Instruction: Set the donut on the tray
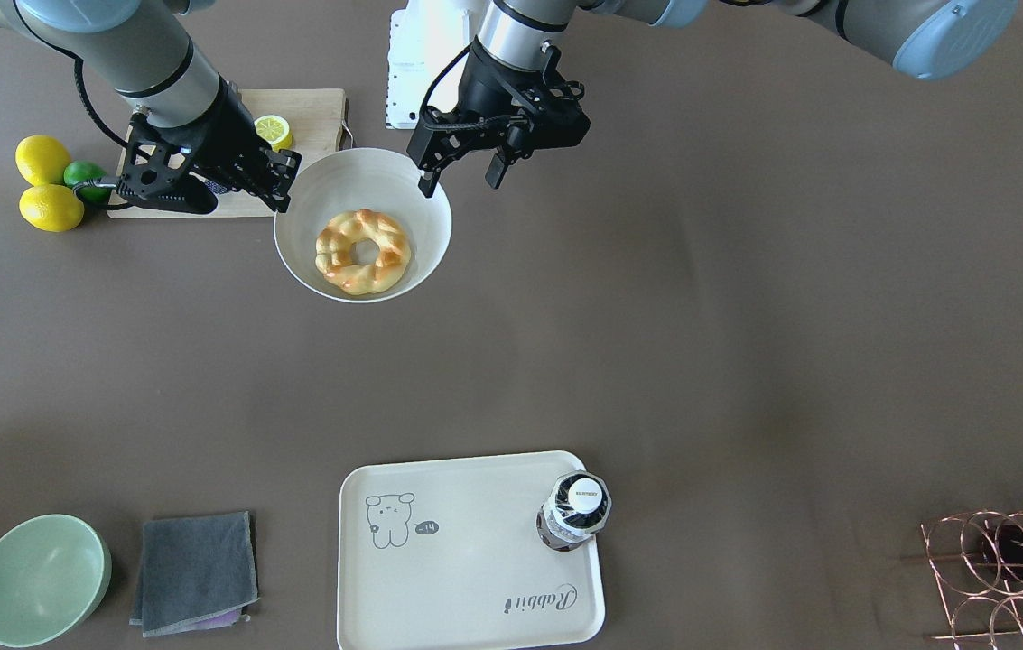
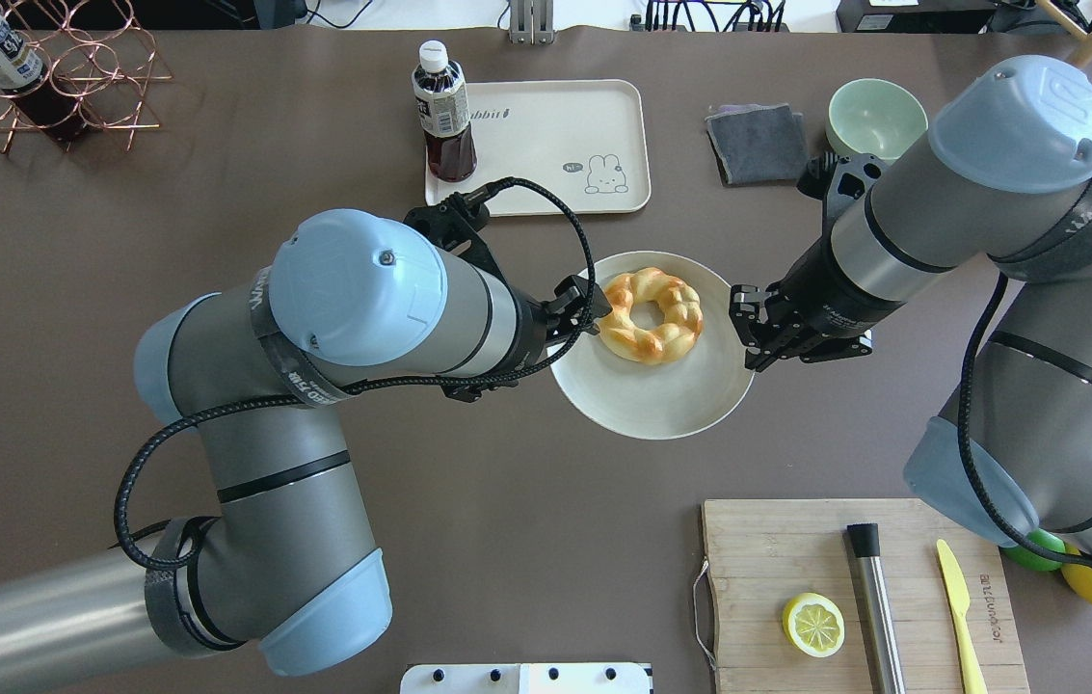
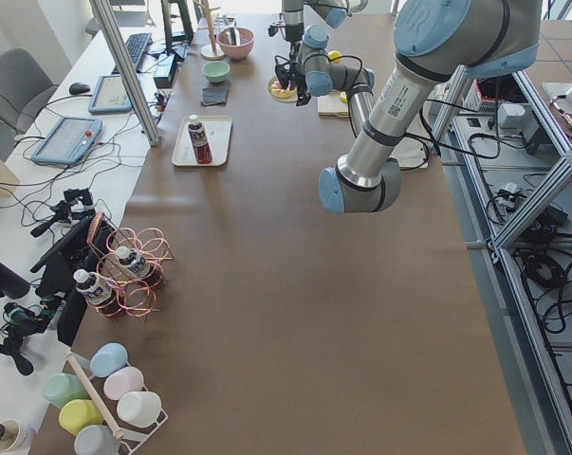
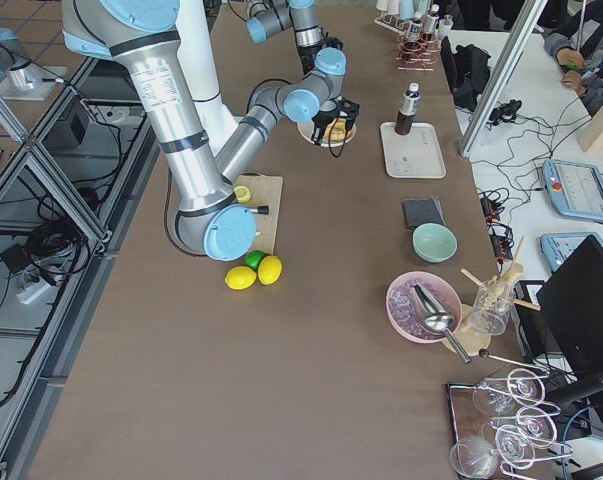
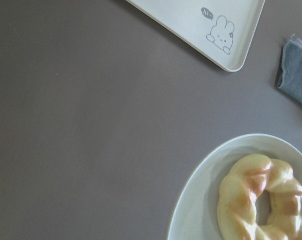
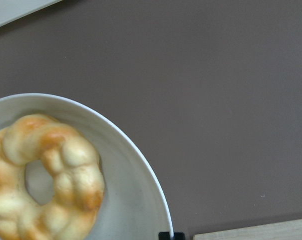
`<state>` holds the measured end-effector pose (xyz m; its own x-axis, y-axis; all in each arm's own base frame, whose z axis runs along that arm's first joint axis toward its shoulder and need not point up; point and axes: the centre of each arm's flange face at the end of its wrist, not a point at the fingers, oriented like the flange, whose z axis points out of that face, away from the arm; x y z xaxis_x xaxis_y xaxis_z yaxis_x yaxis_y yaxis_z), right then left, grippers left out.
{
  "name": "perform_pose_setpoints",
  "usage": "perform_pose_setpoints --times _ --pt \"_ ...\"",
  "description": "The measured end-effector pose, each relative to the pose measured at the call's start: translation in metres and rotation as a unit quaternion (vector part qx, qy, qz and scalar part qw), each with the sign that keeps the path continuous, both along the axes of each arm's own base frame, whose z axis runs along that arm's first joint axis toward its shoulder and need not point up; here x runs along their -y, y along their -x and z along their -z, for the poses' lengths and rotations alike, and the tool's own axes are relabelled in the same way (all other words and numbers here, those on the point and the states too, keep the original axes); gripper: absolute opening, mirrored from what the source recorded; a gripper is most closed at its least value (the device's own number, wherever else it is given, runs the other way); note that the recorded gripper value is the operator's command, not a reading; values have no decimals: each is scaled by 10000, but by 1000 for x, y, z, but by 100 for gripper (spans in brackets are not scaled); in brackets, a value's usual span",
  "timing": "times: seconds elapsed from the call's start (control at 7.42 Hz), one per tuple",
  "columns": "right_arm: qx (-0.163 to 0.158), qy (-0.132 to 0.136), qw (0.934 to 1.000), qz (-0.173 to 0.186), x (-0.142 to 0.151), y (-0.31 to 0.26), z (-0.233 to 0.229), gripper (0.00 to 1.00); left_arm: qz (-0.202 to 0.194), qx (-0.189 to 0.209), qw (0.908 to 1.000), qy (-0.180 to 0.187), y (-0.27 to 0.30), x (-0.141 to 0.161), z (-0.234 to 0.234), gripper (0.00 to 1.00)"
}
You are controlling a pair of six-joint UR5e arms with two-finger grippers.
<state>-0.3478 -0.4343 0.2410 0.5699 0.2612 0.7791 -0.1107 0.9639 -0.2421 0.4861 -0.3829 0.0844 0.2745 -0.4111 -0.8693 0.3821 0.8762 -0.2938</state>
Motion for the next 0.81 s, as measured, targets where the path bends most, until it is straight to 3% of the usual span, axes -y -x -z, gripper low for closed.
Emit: perform_pose_setpoints --times 0.4,0.81 --pt "-316 391 9980 -394 86 32 -6 0 -45 145 9998 143 34 6 -11 98" --pt "-266 805 9924 -895 183 94 -24 0 -227 276 9992 -182 60 5 -30 98"
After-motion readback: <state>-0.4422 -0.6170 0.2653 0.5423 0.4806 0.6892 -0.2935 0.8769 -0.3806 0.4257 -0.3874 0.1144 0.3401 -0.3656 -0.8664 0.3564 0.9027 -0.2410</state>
